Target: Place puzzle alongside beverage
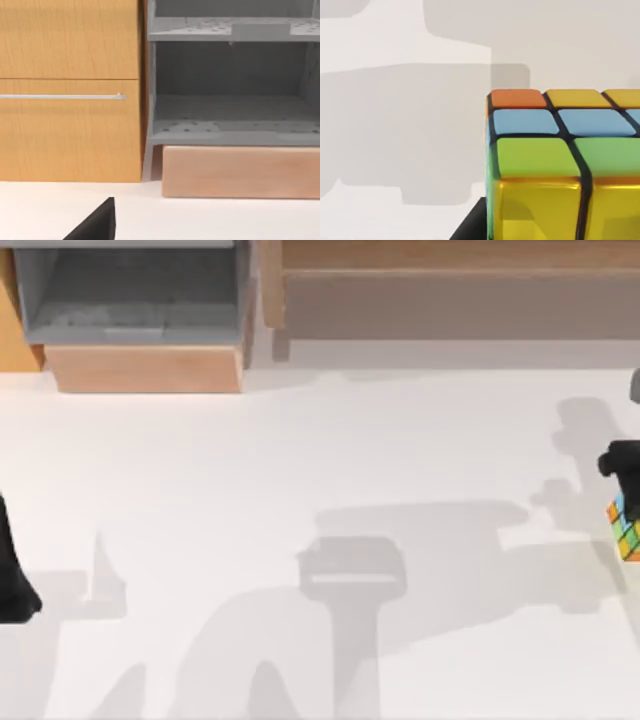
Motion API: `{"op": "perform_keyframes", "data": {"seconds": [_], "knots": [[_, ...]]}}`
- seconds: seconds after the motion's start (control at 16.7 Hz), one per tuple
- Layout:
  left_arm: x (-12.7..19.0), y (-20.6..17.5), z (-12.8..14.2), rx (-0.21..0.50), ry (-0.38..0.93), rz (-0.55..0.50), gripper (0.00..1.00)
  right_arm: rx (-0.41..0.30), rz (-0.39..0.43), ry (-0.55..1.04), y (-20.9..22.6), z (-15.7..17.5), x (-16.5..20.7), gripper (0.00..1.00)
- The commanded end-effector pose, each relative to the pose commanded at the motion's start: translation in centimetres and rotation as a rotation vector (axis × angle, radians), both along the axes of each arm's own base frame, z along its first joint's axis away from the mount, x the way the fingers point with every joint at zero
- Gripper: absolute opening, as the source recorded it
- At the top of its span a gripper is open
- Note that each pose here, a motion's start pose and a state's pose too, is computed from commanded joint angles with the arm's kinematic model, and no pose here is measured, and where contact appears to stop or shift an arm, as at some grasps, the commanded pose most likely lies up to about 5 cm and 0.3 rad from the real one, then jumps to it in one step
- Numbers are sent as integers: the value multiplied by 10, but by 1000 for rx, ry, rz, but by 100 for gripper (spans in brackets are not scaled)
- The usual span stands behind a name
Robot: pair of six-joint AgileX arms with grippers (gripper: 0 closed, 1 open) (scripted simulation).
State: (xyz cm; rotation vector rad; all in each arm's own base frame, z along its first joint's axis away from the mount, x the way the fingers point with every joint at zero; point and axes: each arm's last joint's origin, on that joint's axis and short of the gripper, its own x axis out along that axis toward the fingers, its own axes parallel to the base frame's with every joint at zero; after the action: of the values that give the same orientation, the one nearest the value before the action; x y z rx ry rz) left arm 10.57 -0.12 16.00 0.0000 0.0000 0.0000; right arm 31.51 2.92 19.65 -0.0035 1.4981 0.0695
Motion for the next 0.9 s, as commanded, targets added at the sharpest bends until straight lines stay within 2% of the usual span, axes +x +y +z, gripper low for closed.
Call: {"op": "perform_keyframes", "data": {"seconds": [0.48,0.9], "knots": [[0,0,0,0,0,0,100,3,-23,-62,-1,2,0,0],[0,0,0,0,0,0,100,-44,-56,67,-8,-31,-6,0]]}}
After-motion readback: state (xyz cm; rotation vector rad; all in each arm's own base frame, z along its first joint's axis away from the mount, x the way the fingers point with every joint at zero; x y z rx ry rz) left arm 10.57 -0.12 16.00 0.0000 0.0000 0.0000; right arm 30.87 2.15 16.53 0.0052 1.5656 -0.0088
